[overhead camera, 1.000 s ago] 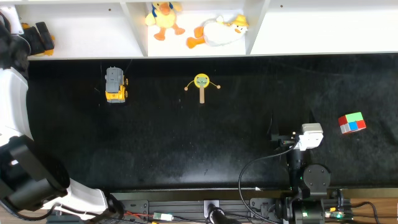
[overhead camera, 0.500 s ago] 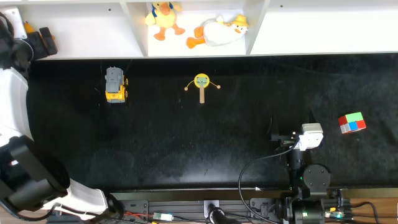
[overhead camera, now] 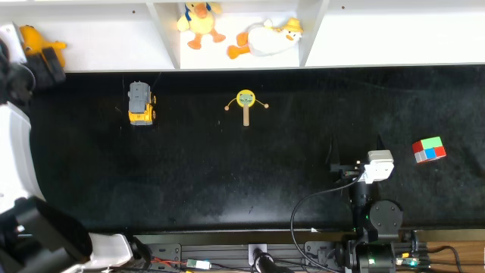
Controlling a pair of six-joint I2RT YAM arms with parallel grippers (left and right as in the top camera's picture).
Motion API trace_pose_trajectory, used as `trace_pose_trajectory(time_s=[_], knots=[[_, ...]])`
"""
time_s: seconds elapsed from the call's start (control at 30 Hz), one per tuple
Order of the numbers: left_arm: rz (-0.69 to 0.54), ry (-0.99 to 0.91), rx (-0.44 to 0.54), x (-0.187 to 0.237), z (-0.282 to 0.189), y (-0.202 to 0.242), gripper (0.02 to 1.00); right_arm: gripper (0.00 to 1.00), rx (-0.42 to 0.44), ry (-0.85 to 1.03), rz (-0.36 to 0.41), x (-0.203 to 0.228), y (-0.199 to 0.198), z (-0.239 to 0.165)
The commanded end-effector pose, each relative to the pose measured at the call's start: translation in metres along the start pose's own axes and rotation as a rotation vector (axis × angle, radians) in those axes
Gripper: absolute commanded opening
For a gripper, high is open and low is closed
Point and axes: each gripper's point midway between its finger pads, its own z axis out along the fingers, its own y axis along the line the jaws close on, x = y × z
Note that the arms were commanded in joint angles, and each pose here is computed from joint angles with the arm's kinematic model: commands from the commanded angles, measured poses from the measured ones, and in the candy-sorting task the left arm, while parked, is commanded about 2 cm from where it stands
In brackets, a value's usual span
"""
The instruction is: Store Toys
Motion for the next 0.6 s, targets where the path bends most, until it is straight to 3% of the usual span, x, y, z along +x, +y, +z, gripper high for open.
trace_pose_trajectory(time_s=[0.03,0.33,0.6], knots=[[-0.001,0.016,0.010,0.032,-0.022,-0.007,0.998,0.996,-0.003,0.002,0.005,0.004,0.000,0.000],[-0.042,0.135,0.101,0.131,-0.066,-0.036,0.996,0.996,-0.003,0.002,0.005,0.004,0.000,0.000],[0.081,0.219,0.228,0.162,-0.079,-0.091,0.998,0.998,-0.003,0.002,0.005,0.004,0.000,0.000]])
